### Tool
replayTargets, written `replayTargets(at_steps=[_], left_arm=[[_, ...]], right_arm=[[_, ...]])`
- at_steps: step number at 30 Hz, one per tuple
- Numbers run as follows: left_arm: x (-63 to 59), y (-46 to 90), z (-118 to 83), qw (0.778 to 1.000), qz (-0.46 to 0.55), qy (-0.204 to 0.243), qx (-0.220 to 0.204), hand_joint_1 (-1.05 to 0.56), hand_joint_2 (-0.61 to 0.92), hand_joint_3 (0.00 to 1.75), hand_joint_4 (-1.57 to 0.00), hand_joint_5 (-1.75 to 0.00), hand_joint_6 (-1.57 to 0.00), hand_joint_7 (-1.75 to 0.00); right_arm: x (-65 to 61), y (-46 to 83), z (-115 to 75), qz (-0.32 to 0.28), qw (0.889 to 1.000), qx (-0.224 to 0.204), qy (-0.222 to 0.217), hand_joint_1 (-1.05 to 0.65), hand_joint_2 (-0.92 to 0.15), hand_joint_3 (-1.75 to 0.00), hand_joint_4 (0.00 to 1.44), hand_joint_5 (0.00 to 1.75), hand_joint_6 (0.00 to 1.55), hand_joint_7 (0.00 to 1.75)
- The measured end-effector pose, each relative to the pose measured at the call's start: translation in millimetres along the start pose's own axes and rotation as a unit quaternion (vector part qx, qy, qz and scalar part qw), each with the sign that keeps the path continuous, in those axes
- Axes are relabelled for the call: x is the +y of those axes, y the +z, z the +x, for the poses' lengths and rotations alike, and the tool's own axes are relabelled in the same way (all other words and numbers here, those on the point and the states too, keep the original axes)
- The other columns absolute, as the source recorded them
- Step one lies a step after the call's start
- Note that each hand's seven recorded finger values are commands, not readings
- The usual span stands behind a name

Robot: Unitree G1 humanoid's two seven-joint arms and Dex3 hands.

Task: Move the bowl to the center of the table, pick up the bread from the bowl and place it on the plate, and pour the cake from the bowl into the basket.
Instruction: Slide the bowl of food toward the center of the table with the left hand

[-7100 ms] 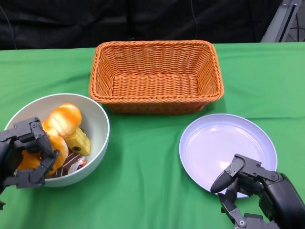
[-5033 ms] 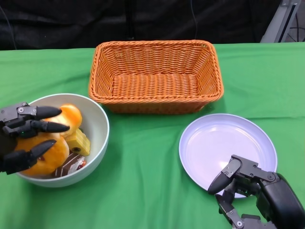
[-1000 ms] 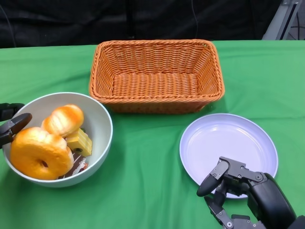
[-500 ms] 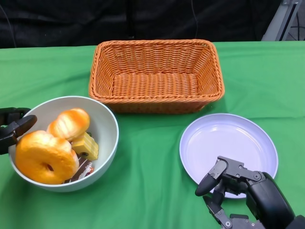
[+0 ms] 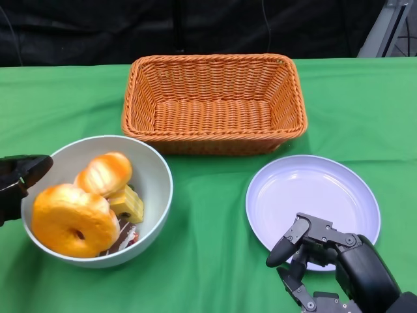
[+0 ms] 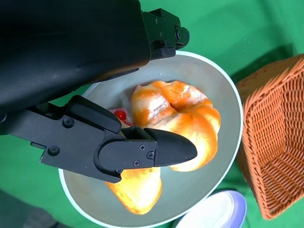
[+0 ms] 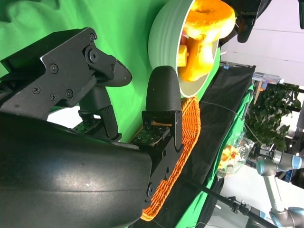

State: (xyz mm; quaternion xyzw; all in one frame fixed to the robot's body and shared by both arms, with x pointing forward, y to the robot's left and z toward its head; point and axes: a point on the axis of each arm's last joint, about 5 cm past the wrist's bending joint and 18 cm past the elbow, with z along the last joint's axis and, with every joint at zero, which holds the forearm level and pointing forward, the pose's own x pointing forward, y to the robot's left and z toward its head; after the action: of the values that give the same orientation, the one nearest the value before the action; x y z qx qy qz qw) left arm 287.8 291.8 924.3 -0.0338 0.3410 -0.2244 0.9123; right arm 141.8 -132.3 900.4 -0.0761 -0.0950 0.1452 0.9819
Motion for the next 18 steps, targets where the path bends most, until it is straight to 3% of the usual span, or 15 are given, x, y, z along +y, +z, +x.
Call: replayTargets(at_steps=[18], left_arm=[[-14.2,-6.8,0.3,0.996,-0.057,-0.063,0.028,-0.72,0.92,0.43,0.0,0.0,0.0,0.0]], right_arm=[[0.0,1.2,0.3,-0.001,1.0,-0.001,0.0,0.09,-0.53,-0.99,0.74,1.67,0.68,1.33]])
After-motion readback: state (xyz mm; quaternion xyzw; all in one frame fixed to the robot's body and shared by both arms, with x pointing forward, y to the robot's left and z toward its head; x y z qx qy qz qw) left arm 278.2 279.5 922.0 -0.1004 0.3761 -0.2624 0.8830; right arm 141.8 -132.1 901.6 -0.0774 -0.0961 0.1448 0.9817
